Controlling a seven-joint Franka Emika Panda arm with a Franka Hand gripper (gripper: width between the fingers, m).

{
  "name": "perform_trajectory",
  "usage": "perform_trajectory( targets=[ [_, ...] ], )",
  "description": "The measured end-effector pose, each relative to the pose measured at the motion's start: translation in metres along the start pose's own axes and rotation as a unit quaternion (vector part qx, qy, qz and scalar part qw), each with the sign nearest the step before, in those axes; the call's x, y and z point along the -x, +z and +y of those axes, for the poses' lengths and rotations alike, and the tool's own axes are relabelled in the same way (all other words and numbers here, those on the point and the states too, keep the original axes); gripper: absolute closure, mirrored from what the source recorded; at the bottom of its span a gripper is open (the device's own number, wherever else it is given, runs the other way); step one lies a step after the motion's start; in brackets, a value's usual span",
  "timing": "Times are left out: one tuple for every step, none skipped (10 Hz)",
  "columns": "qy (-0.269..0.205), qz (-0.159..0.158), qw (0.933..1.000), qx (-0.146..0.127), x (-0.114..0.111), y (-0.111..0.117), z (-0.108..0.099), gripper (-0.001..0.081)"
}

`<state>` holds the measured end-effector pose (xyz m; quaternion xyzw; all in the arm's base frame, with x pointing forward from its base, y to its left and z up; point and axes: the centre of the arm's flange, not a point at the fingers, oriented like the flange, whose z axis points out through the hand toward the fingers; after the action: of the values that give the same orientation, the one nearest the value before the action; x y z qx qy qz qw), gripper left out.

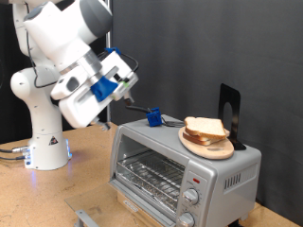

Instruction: Make a piece of toast with the oven

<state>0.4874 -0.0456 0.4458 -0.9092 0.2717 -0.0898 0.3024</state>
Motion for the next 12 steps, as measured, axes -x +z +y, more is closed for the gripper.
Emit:
perform_trajectory(
  targets=[
    [-0.028,0.016,0.9995,-0.005,0.011,0.003,-0.016,0.0003],
    [-0.067,0.019,0.9976,0.004,0.023,0.006,-0.029,0.0003],
    [-0.107,0.01,0.9939,0.022,0.036,0.009,-0.042,0.0003],
    [-0.151,-0.024,0.987,0.05,0.052,0.013,-0.053,0.0003],
    [-0.167,-0.059,0.9816,0.071,0.069,0.014,-0.063,0.0003],
    [-0.171,-0.073,0.979,0.084,0.076,0.012,-0.066,0.0003],
    [-0.169,-0.067,0.9801,0.08,0.074,0.012,-0.066,0.0003],
    [-0.177,-0.075,0.9786,0.073,0.077,0.014,-0.068,0.0003],
    [-0.203,-0.086,0.9738,0.058,0.087,0.017,-0.077,0.0003],
    [-0.231,-0.095,0.9675,0.04,0.1,0.019,-0.09,0.0003],
    [-0.255,-0.101,0.9612,0.025,0.113,0.018,-0.102,0.0003],
    [-0.274,-0.105,0.9559,0.017,0.126,0.016,-0.113,0.0003]
  ],
)
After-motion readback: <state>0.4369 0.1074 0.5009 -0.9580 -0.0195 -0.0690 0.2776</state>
